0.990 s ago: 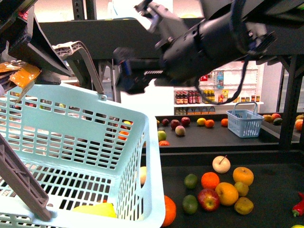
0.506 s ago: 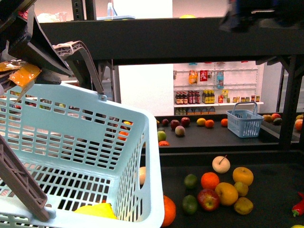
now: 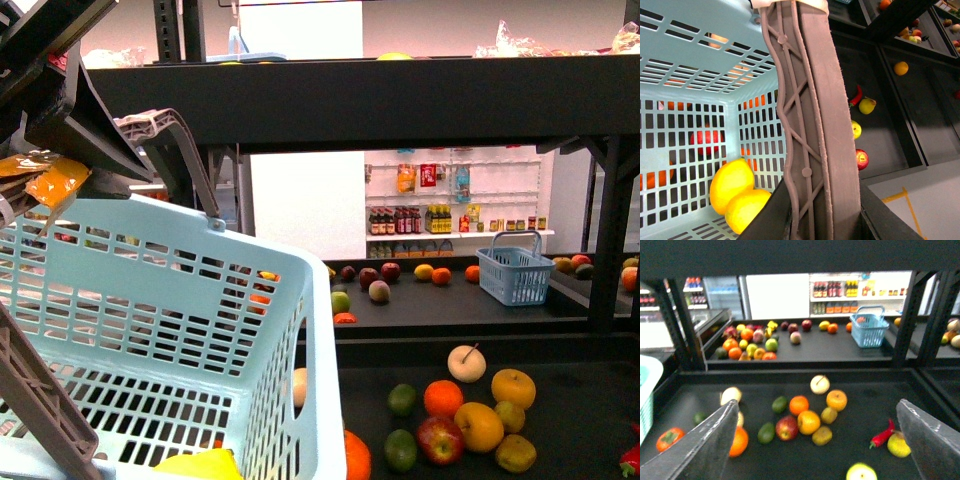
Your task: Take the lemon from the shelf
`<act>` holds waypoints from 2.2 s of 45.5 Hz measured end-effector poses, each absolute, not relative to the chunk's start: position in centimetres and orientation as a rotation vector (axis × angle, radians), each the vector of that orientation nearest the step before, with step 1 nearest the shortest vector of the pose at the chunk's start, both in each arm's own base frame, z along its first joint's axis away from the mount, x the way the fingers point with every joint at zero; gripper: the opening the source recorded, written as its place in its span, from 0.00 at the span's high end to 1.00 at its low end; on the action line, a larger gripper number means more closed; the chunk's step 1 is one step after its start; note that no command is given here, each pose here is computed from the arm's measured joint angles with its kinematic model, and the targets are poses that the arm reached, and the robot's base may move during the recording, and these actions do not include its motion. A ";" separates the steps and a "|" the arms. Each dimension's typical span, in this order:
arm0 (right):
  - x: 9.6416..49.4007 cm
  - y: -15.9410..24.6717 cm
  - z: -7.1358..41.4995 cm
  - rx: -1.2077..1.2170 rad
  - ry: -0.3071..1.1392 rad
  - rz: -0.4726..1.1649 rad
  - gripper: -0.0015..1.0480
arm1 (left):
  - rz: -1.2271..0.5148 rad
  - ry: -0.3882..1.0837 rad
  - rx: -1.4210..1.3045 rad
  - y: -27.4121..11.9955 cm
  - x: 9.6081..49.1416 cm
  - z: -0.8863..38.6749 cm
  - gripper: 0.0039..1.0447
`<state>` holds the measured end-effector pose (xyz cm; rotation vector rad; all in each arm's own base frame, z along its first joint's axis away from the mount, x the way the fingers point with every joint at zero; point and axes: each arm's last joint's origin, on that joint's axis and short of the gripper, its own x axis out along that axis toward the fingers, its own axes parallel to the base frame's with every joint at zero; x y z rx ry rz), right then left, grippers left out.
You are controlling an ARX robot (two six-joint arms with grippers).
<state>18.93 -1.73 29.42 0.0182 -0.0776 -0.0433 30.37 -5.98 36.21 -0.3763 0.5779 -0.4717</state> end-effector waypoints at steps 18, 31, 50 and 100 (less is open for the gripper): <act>14.2 0.0 21.8 0.006 0.012 -0.001 0.75 | -0.473 0.578 -0.374 -6.0 30.4 36.2 0.82; 13.0 0.0 19.8 0.003 0.003 0.000 0.98 | -0.472 0.577 -0.374 -6.0 30.4 36.2 0.82; 11.5 0.0 17.8 0.003 0.004 0.000 0.98 | -0.473 0.577 -0.374 -6.0 30.4 36.2 0.82; 9.7 0.0 16.8 0.002 -0.011 -0.004 0.93 | -0.473 0.578 -0.374 -6.0 30.4 36.2 0.82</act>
